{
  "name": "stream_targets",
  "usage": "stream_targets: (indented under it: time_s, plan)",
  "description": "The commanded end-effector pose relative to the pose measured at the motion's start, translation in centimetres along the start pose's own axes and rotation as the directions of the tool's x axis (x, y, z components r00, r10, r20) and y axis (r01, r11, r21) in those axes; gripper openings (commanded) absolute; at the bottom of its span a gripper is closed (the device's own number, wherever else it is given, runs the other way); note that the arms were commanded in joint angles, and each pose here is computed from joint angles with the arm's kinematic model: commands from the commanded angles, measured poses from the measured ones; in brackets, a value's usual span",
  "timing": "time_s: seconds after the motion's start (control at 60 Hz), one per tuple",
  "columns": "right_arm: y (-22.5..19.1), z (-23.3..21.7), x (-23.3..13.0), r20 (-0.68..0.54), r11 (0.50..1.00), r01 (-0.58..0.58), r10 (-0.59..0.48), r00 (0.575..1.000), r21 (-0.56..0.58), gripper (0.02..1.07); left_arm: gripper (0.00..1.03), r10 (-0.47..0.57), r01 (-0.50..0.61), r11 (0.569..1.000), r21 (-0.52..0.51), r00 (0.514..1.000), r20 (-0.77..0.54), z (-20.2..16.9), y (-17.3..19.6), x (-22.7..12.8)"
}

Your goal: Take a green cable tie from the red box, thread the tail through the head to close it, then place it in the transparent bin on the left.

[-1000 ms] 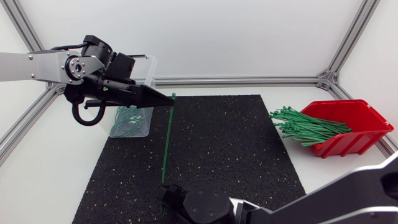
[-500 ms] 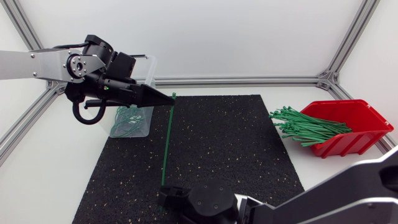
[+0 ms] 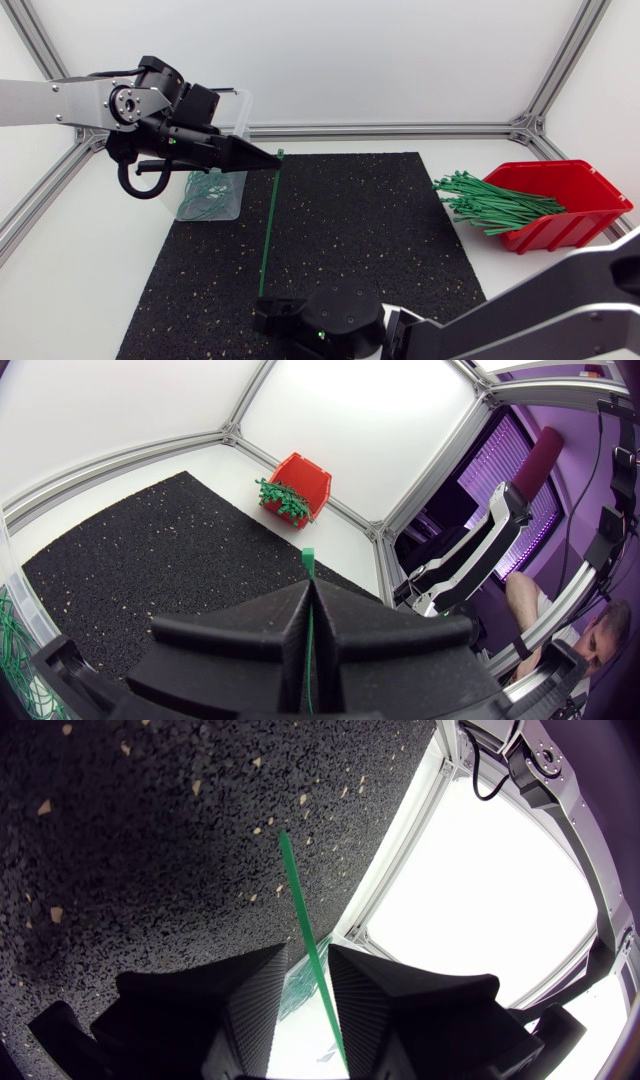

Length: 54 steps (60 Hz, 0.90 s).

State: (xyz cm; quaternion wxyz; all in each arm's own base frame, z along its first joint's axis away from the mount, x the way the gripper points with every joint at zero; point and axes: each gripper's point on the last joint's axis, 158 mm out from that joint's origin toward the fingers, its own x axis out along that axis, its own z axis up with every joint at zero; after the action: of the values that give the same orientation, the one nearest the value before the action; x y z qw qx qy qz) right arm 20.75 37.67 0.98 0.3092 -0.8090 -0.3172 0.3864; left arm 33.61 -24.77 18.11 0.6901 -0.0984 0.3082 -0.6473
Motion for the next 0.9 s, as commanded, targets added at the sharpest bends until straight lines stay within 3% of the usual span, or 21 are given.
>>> stream_targets:
  time_s: [0.0, 0.883]
  plan:
    - [-1.1, -0.9, 0.4, -0.020, 0.999, 0.032, -0.032, 0.999, -0.030, 0.30, 0.03, -0.004, 0.003, 1.000, -0.025, 1.000, -0.020, -0.6, 0.6, 0.5]
    - [-0.3, -0.1, 0.6, -0.012, 0.999, 0.007, -0.008, 1.000, -0.038, 0.11, 0.03, -0.012, 0.011, 0.999, -0.032, 1.000, -0.029, -0.5, 0.5, 0.7]
